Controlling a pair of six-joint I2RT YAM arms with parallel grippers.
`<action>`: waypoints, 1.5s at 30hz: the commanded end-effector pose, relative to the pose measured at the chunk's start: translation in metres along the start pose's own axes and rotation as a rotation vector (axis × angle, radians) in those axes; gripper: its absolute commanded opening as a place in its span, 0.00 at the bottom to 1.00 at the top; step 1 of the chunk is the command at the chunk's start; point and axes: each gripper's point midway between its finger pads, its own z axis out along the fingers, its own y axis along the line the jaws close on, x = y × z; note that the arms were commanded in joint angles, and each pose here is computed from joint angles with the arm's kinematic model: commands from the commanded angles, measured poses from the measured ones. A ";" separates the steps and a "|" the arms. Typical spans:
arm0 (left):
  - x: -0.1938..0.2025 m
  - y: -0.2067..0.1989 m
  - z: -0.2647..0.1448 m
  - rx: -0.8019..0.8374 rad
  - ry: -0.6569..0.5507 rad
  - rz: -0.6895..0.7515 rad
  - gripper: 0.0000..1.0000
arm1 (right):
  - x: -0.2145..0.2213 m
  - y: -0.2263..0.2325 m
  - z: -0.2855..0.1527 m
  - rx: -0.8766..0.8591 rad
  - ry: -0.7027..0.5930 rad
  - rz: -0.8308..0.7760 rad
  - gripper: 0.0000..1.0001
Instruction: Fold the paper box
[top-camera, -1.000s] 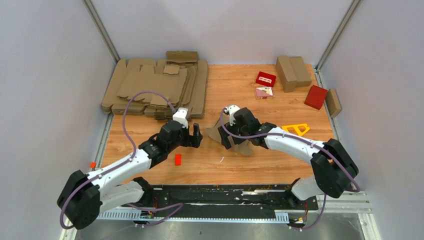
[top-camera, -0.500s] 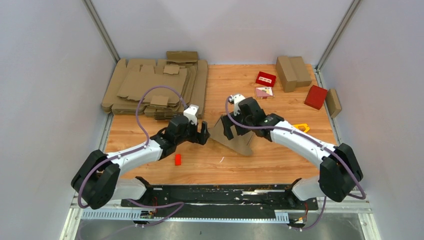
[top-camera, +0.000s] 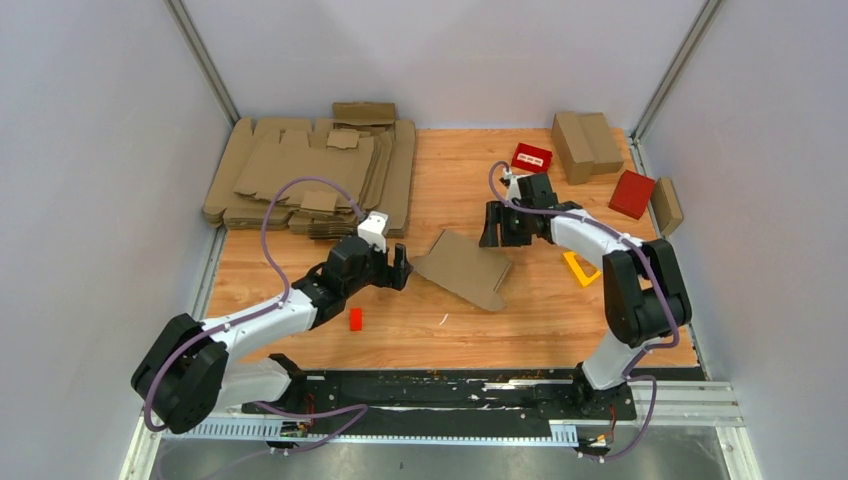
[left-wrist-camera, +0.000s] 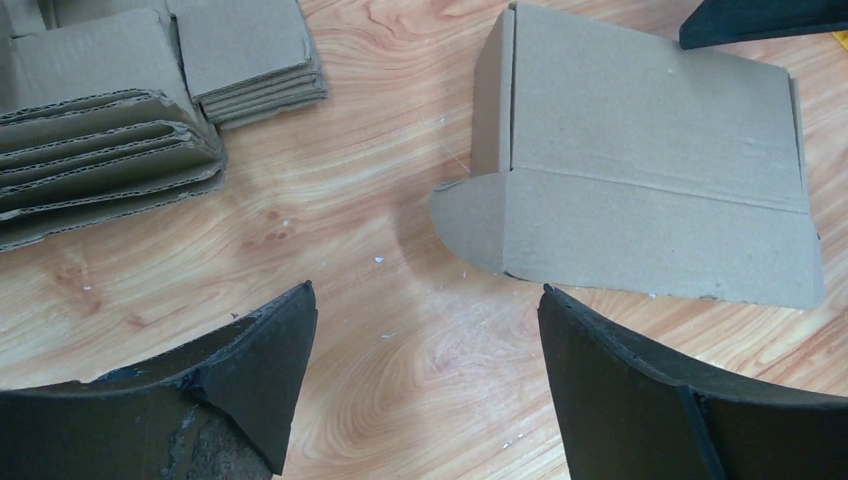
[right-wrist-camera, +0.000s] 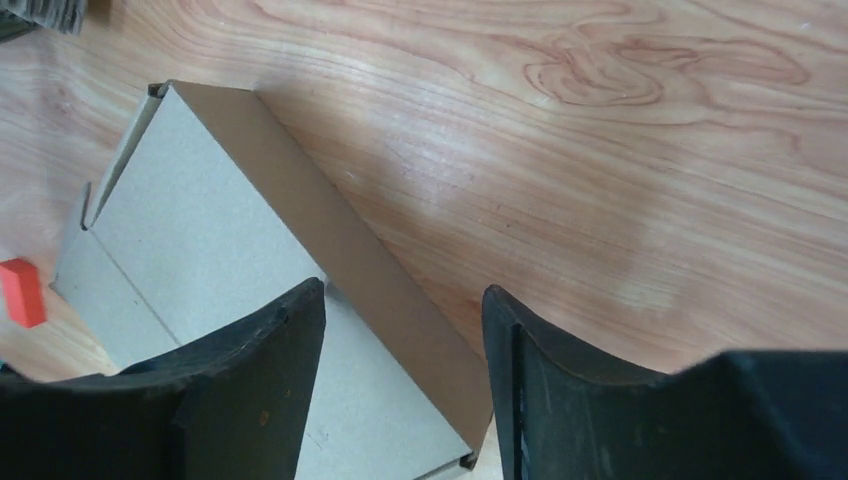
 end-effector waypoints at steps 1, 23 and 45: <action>-0.016 0.002 -0.002 -0.012 -0.065 0.002 0.87 | -0.015 0.021 0.009 -0.174 -0.028 0.048 0.48; 0.014 -0.049 0.020 0.287 0.014 -0.046 0.66 | 0.024 0.019 0.036 -0.266 0.054 0.113 0.19; 0.002 -0.046 0.014 0.275 -0.026 -0.008 0.63 | 0.055 0.083 0.036 -0.413 0.109 -0.002 0.22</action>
